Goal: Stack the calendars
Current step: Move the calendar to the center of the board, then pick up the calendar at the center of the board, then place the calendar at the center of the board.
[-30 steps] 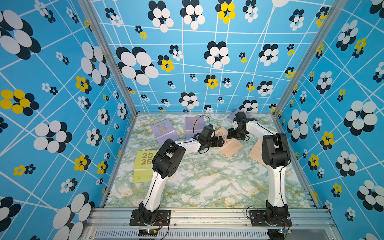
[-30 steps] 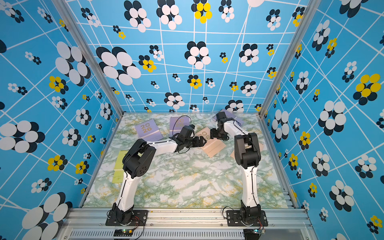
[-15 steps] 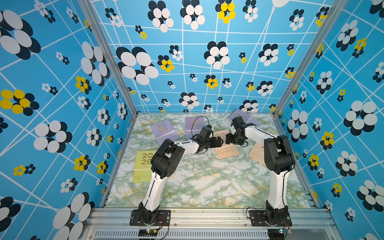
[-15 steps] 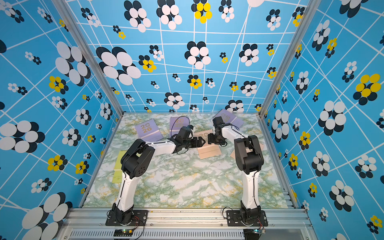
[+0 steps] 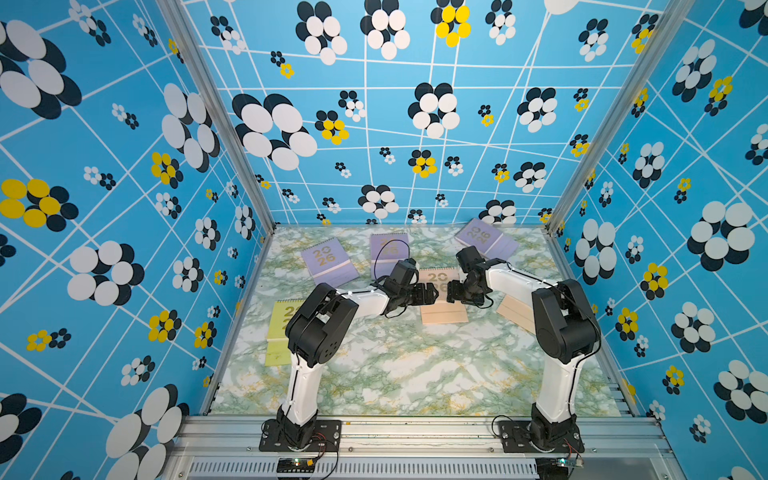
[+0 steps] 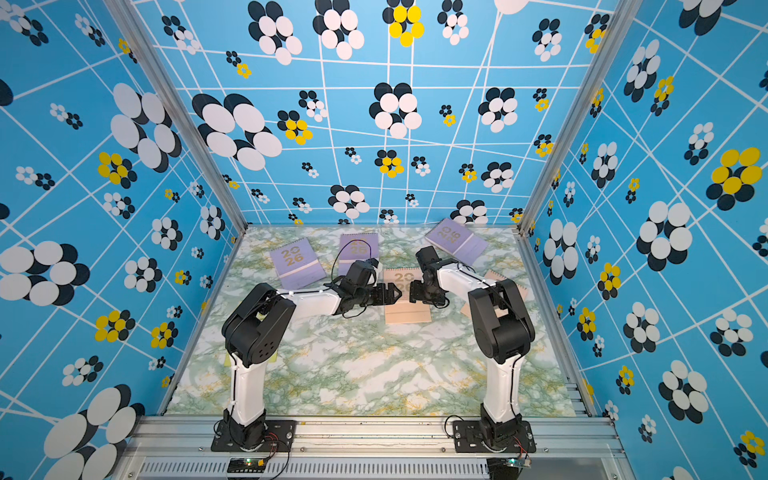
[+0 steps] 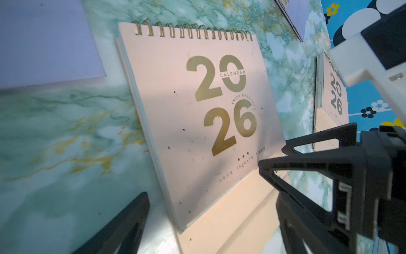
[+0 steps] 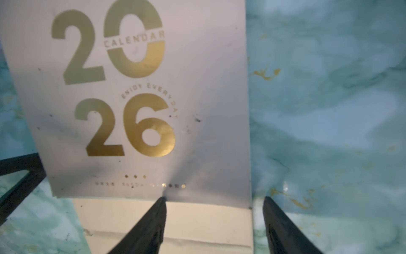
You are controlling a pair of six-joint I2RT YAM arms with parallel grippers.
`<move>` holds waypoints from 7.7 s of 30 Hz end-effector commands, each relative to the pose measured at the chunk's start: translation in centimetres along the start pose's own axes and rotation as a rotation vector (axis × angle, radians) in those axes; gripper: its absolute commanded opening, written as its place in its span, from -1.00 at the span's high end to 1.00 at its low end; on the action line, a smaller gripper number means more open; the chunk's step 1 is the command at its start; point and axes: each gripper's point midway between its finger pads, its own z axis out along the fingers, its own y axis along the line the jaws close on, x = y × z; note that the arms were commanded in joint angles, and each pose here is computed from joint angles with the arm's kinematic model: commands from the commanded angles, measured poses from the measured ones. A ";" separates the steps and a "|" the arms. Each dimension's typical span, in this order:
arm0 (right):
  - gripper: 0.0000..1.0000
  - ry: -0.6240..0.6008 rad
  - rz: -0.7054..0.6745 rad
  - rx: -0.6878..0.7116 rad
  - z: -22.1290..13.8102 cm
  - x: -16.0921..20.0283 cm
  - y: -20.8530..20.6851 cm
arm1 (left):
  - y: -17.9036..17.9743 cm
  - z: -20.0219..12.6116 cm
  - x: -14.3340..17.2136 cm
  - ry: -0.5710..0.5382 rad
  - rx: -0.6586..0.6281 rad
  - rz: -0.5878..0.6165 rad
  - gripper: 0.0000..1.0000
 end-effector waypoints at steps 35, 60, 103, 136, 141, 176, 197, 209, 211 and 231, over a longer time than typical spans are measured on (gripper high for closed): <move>-0.27 0.043 -0.019 -0.340 1.5 1.0 4.7 | -3.7 -0.5 1.3 0.071 0.296 -0.057 -0.67; -0.02 -0.004 -0.085 -0.531 -3.1 2.5 7.6 | -4.7 -2.5 0.7 0.042 0.308 0.030 -0.64; 0.50 -0.134 0.016 -0.484 -4.8 1.3 7.8 | -4.1 -4.2 0.2 0.001 0.394 -0.001 -0.52; 1.00 -0.168 0.081 -0.647 -8.8 9.4 13.8 | -1.3 -16.8 -0.3 -0.226 0.219 0.149 -0.67; 1.00 -0.142 0.085 -0.640 -7.9 10.8 14.6 | -1.3 -18.1 1.2 -0.261 0.241 0.147 -0.70; 0.50 0.071 0.164 -0.373 -1.4 15.8 12.0 | -0.1 -13.6 6.7 -0.185 0.324 0.099 -0.73; -0.02 0.080 0.127 -0.275 -1.6 15.4 11.1 | 0.1 -12.0 8.2 -0.177 0.315 0.050 -0.72; -0.20 0.070 0.095 -0.173 -2.4 14.7 9.9 | 0.9 -12.0 9.2 -0.181 0.288 0.027 -0.71; -0.24 0.071 0.095 -0.162 -2.4 14.7 9.7 | 1.1 -12.0 9.3 -0.183 0.280 0.029 -0.71; -0.37 0.001 0.101 -0.170 -3.4 10.9 9.0 | 2.6 -13.9 10.7 -0.144 0.131 0.098 -0.73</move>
